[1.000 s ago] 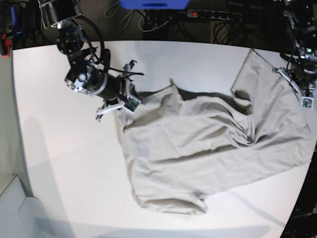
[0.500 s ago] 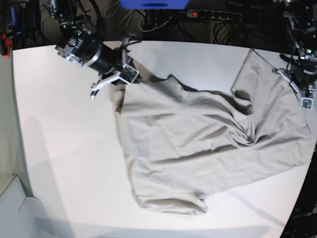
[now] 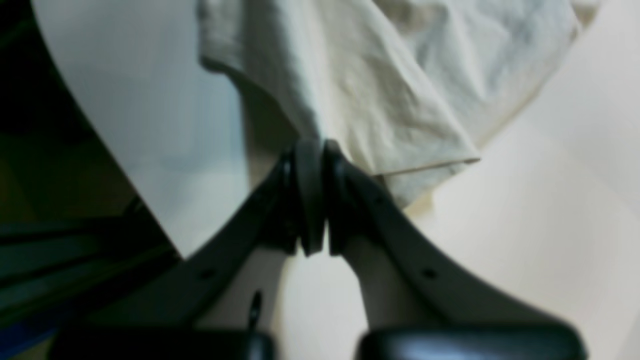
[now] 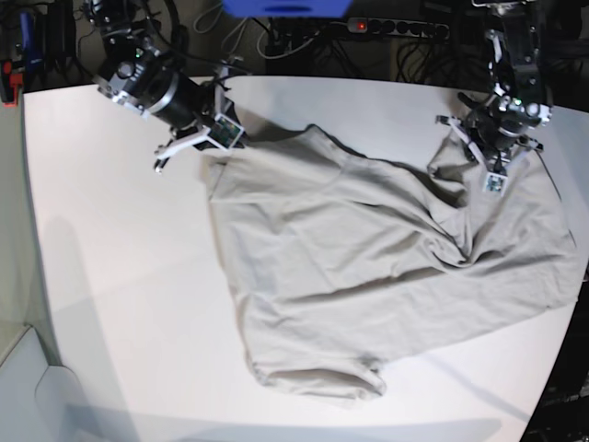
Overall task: Layout the t-shirt on the table in an organized manner, then fold the t-shirt properly
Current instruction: 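Pull both grippers apart and up to stretch the t-shirt flat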
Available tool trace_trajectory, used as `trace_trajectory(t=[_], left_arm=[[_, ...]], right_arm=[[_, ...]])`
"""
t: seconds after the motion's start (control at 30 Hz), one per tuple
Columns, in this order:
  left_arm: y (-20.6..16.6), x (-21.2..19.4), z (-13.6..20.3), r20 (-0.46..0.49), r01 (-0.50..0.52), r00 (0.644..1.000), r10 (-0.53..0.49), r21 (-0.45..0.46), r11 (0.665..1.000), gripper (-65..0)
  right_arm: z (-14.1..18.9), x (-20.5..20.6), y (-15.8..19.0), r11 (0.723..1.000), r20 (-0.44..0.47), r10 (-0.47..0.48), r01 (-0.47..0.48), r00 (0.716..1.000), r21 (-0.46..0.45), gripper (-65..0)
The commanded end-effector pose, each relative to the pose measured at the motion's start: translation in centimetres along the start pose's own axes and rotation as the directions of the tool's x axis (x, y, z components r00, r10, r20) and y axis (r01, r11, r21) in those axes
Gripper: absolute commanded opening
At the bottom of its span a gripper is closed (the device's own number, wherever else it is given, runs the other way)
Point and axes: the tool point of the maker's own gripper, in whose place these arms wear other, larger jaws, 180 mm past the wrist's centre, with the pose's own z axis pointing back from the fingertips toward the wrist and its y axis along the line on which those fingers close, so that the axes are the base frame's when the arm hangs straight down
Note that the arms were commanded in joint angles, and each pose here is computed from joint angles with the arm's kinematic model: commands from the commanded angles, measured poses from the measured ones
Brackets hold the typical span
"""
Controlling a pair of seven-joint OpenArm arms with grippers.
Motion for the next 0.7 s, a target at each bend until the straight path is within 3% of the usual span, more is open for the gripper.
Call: trace_trajectory(t=[0.0, 0.27, 0.5, 0.67], left_arm=[[1.0, -2.6, -0.3, -0.105, 0.028, 0.994, -0.025, 0.02, 0.999, -64.9], [5.2, -5.9, 0.1, -0.188, 0.084, 0.98, -0.071, 0.062, 0.995, -64.9], [6.0, -4.9, 2.6, -0.164, 0.173, 0.974, -0.157, 0.089, 0.981, -64.9], [10.3, -3.9, 4.8, -0.159, 0.194, 0.973, -0.166, 0.183, 0.964, -64.9]], right_arm=[[0.4, 0.9, -0.6, 1.0, 0.039, 0.001, 0.0, 0.999, -0.014, -65.0], [1.9, -1.3, -3.6, 0.993, -0.01, -0.032, 0.031, 0.999, -0.11, -65.0], [2.7, -3.5, -1.1, 0.995, -0.062, -0.074, 0.069, 0.995, -0.07, -65.0], [3.4, -4.7, -1.0, 0.996, -0.095, -0.07, 0.063, 0.993, -0.066, -65.0]])
